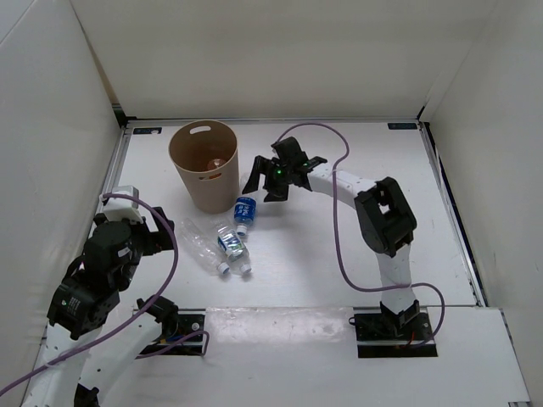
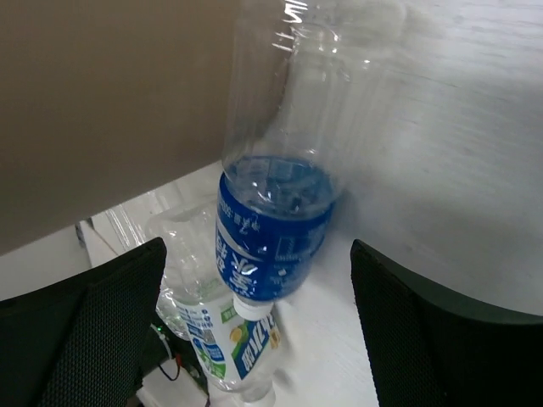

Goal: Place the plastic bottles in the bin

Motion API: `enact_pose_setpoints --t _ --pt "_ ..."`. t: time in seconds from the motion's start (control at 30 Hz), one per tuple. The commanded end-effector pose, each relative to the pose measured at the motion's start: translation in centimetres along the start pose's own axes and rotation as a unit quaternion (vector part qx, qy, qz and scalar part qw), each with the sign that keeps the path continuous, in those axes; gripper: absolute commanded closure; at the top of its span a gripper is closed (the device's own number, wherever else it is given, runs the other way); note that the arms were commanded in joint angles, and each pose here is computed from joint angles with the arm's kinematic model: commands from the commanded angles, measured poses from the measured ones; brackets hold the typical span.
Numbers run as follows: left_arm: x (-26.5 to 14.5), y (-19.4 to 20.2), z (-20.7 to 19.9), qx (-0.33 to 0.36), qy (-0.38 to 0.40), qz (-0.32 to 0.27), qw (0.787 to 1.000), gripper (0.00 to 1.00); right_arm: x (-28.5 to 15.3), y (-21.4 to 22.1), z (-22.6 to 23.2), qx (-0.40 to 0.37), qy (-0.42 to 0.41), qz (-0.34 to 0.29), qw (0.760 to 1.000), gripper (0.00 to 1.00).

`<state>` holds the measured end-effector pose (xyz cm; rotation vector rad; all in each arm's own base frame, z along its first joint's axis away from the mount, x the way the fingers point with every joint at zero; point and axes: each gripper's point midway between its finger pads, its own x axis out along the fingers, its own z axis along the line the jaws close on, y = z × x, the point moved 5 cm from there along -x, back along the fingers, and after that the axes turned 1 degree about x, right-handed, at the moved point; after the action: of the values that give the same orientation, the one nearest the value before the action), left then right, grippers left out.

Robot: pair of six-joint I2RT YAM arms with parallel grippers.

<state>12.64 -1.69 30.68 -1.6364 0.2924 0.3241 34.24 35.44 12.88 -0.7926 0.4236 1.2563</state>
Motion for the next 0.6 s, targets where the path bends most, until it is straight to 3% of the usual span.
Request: enact_pose_setpoints --t 0.0,0.23,0.57 --pt "0.0 0.0 0.0 0.001 0.003 0.0 1.0 0.0 1.1 -0.6 1.8 0.019 -0.066 0.023 0.997 0.1" --pt "-0.1 0.0 0.0 0.001 0.002 -0.002 1.0 0.0 2.9 -0.6 1.6 0.035 -0.07 0.043 0.996 0.13" --pt "-0.1 0.0 0.0 0.001 0.002 -0.001 1.0 0.0 5.2 0.4 0.7 0.068 -0.079 0.092 0.99 0.4"
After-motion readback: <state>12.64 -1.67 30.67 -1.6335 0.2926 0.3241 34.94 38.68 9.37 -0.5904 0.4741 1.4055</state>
